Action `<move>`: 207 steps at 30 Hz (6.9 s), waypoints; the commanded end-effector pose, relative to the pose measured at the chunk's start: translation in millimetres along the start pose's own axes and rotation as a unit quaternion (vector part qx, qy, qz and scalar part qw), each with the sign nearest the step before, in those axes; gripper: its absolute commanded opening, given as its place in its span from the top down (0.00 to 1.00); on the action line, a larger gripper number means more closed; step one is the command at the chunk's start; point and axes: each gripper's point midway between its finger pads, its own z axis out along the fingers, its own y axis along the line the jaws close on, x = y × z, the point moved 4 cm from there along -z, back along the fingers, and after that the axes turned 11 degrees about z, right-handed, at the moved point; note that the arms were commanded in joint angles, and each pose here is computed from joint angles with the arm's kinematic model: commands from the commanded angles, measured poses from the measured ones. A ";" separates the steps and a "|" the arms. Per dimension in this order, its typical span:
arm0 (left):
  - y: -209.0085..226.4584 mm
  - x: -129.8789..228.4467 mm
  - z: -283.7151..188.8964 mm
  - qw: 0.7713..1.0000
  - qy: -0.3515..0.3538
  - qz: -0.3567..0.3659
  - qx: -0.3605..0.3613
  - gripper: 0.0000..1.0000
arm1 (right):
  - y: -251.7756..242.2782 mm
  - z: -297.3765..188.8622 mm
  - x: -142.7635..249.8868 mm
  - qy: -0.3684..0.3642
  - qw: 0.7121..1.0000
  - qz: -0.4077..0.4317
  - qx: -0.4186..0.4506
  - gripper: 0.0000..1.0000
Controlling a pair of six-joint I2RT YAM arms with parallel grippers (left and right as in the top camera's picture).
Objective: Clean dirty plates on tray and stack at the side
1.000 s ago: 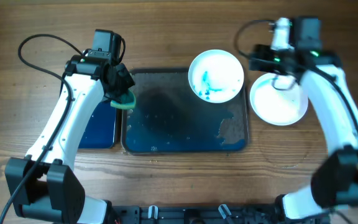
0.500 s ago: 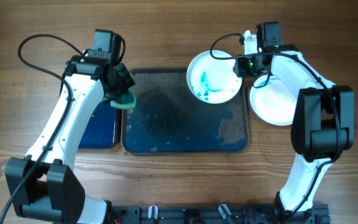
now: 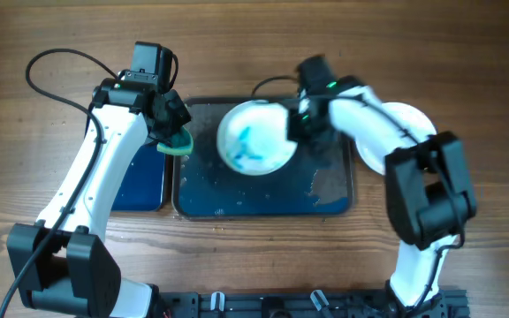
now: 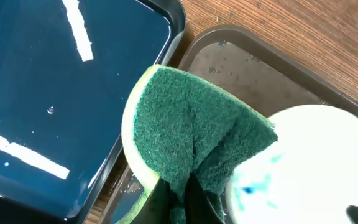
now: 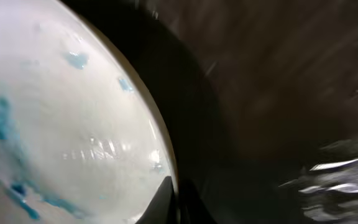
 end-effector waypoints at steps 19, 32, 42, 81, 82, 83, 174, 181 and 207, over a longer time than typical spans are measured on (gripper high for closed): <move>-59.8 30.0 72.6 0.995 0.066 0.078 0.017 0.96 | 17.6 34.3 7.4 -0.025 0.999 -0.005 -0.031 0.96; -117.0 94.4 131.3 0.910 0.177 0.301 0.225 0.96 | 14.6 34.6 10.2 -0.019 0.999 -0.018 -0.024 0.96; -56.2 48.8 150.3 0.994 0.059 0.041 -0.077 0.96 | 14.4 35.2 10.1 -0.019 0.999 -0.021 -0.024 0.96; -50.6 -5.5 137.6 0.996 0.065 0.044 0.032 0.96 | 15.2 35.4 10.7 -0.017 0.999 -0.022 -0.027 0.96; -40.4 -28.2 118.6 0.999 0.049 0.022 0.006 0.96 | 14.8 35.7 11.0 -0.017 0.999 -0.022 -0.026 0.96; -40.1 -41.4 103.1 0.999 0.042 0.017 0.005 0.96 | 15.0 35.9 10.8 -0.017 0.999 -0.022 -0.027 0.96; 121.6 -3.3 83.4 0.991 0.104 0.003 -0.089 0.76 | -137.0 -213.0 -32.4 -0.203 0.976 0.028 -0.072 0.19; 114.7 -4.1 46.2 0.992 0.109 -0.001 -0.068 0.17 | -138.2 -224.2 -12.9 -0.196 0.979 0.012 -0.062 0.18; 64.9 -16.8 -111.5 0.991 -0.087 0.020 0.102 0.00 | -123.8 -373.7 156.7 -0.481 0.861 -0.117 -0.112 0.00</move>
